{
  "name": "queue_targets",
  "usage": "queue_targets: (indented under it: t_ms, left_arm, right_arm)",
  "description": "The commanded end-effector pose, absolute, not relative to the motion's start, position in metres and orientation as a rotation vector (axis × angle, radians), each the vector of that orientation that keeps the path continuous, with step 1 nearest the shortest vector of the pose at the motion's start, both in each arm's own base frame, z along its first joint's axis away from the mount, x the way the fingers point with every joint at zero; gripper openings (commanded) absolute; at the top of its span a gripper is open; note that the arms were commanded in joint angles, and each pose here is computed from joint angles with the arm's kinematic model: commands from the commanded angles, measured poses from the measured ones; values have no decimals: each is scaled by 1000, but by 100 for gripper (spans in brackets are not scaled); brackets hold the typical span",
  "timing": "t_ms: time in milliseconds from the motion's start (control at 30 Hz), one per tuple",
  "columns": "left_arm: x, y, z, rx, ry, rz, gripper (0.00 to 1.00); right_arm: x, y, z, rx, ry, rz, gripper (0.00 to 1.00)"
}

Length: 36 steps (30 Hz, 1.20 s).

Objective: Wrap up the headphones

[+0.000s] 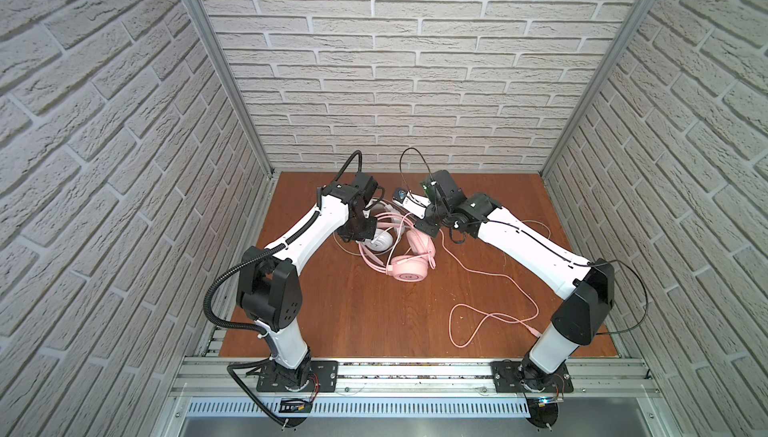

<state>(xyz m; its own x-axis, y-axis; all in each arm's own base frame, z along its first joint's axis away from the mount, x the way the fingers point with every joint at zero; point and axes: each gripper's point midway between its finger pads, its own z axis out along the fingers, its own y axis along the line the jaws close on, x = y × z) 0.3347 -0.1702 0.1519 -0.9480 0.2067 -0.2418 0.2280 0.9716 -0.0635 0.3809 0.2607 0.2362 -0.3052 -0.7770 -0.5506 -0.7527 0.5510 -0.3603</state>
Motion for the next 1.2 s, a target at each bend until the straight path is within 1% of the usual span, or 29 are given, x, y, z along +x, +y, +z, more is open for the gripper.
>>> queue_targets:
  t_ms: [0,300,467,1167]
  left_arm:
    - [328,-180,165,365,2860,-222,0]
    - [326,-186,172,393,2833,-267,0]
    - [325,-189,175,408,2825,-293,0]
    - [322,-198,182,425,2786,-388,0]
  right_arm:
    - [394,265,240,-1141,2085,6,9]
    - [409,251,223,-1023,2180,66,8]
    - [412,247,215,-949,2225,159,8]
    - [408,232,177,-725,2364,422,18]
